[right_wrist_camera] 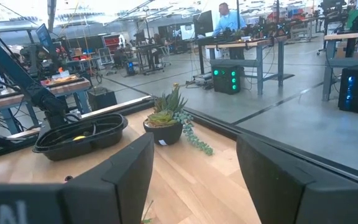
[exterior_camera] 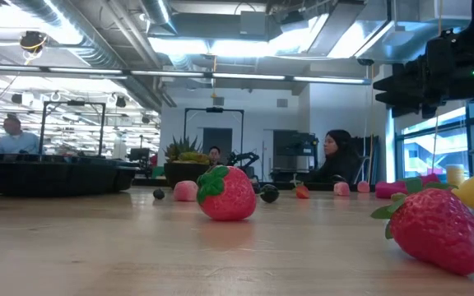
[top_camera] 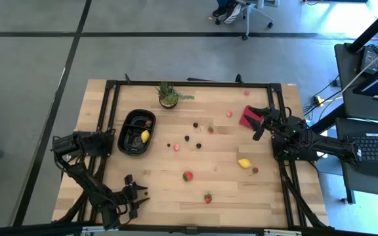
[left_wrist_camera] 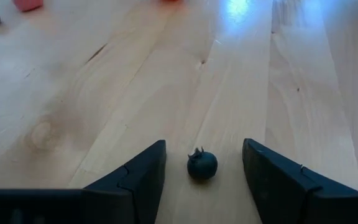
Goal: Pick and placing Produce into tupperware
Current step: Put the blueberry into the black container
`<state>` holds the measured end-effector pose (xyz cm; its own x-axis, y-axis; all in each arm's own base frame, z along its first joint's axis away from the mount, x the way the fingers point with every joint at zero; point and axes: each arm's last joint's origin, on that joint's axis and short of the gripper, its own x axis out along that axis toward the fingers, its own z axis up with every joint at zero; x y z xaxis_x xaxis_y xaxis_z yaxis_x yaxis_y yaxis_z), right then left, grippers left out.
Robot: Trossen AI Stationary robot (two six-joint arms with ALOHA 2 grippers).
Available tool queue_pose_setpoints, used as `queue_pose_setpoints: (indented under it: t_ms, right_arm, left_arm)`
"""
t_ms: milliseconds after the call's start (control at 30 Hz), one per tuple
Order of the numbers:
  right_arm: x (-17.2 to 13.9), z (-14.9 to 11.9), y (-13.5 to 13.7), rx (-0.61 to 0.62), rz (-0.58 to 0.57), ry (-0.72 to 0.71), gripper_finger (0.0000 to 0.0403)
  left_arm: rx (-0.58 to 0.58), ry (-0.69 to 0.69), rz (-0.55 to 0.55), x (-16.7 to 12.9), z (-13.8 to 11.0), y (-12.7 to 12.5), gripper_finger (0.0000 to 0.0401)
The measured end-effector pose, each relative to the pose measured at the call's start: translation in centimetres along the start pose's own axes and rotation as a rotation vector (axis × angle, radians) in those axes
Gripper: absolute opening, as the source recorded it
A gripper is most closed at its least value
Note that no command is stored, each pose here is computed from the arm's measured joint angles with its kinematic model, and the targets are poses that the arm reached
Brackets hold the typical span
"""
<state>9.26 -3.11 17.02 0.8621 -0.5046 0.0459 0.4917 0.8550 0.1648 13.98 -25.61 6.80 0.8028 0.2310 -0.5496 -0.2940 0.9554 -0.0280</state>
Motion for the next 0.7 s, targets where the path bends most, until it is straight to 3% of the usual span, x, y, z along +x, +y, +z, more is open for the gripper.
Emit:
queue_pose_setpoints:
  t_ms: [700]
  right_arm:
    - [0.00,0.00,0.00,0.000,0.000,0.000,0.0232]
  left_arm:
    - [0.017,0.013,-0.010,-0.25,-0.38,0.00,0.0084]
